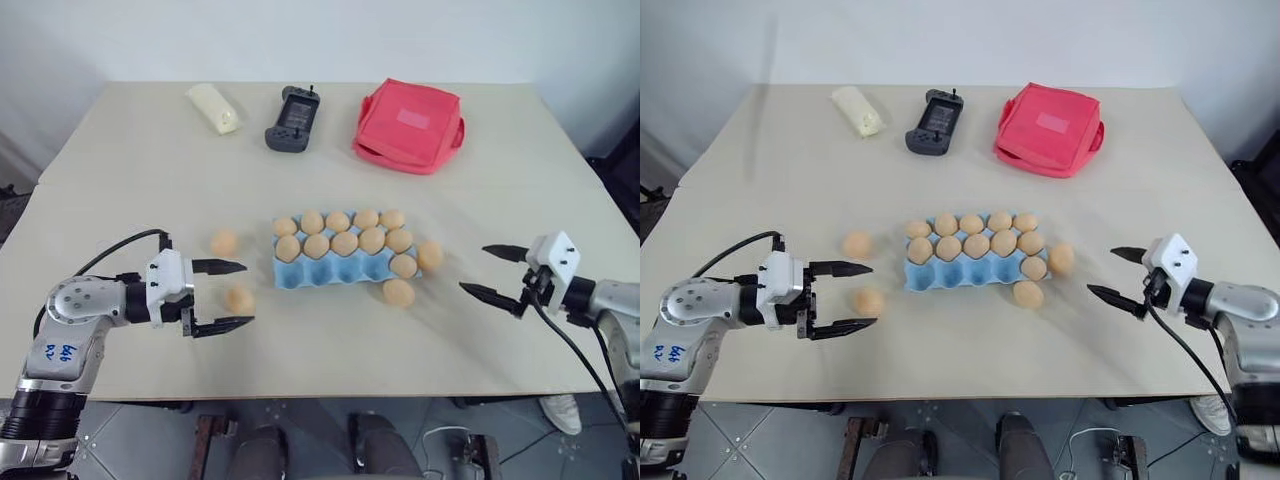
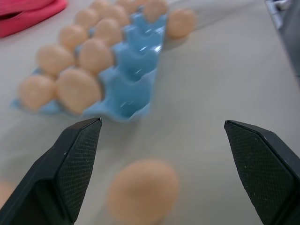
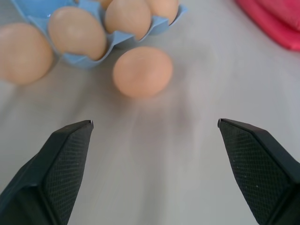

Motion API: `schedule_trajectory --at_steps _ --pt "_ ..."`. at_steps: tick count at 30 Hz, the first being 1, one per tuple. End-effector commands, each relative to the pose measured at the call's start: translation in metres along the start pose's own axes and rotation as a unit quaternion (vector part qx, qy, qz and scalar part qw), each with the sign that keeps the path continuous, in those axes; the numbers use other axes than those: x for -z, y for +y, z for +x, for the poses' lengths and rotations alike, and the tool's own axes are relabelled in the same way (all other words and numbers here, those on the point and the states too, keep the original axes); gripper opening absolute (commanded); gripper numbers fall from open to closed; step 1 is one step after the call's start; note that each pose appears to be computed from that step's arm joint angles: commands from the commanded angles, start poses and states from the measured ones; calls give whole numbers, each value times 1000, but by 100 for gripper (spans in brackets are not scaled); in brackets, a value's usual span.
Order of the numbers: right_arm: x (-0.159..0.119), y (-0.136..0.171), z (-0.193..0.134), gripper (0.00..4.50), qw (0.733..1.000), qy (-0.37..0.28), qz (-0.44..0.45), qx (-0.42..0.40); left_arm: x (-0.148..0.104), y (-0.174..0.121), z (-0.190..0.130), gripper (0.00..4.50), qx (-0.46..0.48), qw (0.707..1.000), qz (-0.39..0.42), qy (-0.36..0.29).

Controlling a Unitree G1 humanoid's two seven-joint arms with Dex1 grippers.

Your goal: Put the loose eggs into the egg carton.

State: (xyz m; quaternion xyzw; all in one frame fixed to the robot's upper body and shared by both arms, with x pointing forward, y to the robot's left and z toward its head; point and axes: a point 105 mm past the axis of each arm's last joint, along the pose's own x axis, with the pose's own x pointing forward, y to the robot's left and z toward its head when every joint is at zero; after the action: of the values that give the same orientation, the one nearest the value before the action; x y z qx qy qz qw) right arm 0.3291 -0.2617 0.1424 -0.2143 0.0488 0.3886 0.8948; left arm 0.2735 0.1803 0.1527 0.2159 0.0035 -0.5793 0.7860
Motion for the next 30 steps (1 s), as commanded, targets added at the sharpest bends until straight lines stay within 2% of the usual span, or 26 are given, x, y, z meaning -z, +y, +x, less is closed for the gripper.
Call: schedule_trajectory --at_steps 1,14,20,25,30 --pt "-3 -2 16 450 1000 -5 -15 -21 -7 -1 2 446 1 1000 10 -12" --pt "-7 -3 71 450 995 1 -28 -98 -6 -3 2 446 -18 1000 1 -15" --pt "-12 -12 64 252 996 -7 -32 -88 -4 -6 -3 450 -29 1000 -5 -7" --pt "-30 -20 42 242 994 -17 -42 -99 0 -4 -9 450 -44 999 -9 1" --pt "-76 6 51 242 983 -82 -42 -158 2 2 -10 450 -57 998 -14 -1"
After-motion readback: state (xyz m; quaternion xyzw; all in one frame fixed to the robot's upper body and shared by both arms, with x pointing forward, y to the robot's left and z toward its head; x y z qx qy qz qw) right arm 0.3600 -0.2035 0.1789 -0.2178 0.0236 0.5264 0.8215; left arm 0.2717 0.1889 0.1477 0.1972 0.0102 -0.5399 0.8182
